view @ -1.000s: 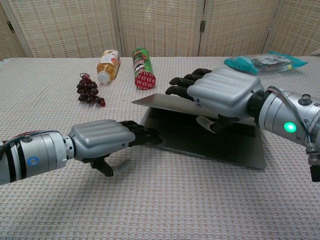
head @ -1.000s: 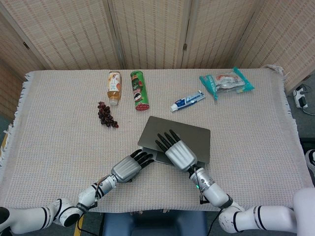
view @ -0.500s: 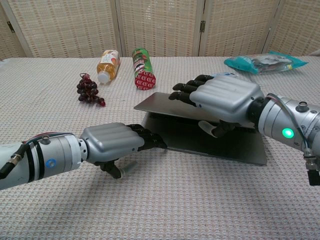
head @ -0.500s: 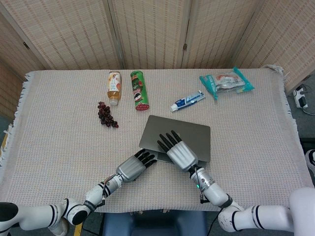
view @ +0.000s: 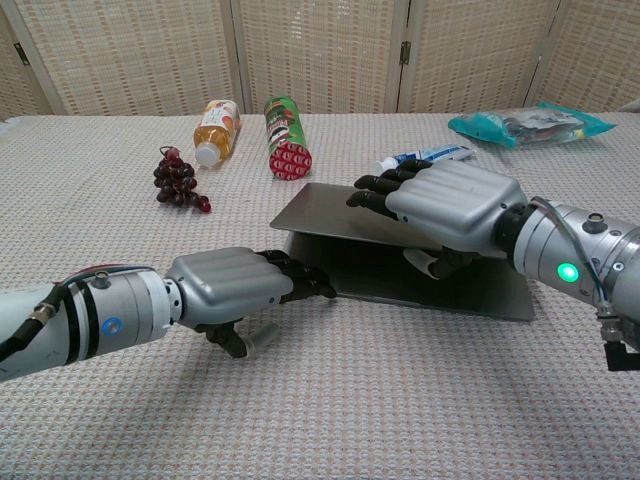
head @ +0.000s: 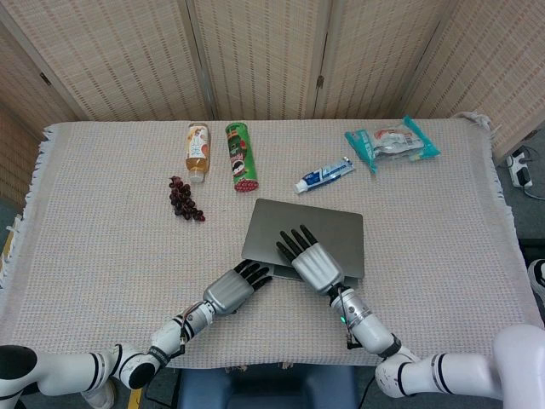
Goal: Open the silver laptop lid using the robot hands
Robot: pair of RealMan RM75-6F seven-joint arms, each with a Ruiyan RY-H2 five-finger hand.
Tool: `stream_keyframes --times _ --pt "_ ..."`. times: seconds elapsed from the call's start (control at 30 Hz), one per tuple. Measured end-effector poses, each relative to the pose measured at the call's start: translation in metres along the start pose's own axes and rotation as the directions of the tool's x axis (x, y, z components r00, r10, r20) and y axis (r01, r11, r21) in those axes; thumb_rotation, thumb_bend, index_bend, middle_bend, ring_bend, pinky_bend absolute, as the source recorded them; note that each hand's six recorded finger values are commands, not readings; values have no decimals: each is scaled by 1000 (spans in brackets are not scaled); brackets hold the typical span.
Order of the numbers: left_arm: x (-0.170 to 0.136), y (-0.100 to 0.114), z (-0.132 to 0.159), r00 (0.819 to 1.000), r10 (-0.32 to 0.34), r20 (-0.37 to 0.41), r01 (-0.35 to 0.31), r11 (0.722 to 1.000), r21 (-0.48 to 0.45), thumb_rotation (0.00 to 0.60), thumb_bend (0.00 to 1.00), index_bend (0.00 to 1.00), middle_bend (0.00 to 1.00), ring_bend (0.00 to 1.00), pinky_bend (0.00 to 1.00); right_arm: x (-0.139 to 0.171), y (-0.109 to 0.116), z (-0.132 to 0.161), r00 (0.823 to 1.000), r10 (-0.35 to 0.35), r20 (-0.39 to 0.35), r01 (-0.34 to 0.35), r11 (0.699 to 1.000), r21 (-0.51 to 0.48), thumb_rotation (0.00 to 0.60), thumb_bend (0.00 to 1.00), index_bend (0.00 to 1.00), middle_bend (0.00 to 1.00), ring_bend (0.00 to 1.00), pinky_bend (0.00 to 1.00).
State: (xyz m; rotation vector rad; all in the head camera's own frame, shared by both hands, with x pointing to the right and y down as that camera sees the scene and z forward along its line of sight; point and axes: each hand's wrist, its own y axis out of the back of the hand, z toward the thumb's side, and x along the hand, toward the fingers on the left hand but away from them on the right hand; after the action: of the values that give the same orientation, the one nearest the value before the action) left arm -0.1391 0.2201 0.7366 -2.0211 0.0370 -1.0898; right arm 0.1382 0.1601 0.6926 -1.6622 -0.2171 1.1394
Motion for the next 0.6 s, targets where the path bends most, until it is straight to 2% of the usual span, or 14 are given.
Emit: stream_keyframes --times 0.23,0.6 --pt "0 1 0 1000 -5 -5 5 1000 -3 600 705 61 126 0 0 -6 15 -20 998 -35 49 35 999 -2 600 590 0 0 0 0" --pt "-1 2 3 1000 -11 -2 11 1000 -6 600 705 61 126 0 0 -17 63 -74 979 -111 172 114 993 -8 600 590 0 0 0 0"
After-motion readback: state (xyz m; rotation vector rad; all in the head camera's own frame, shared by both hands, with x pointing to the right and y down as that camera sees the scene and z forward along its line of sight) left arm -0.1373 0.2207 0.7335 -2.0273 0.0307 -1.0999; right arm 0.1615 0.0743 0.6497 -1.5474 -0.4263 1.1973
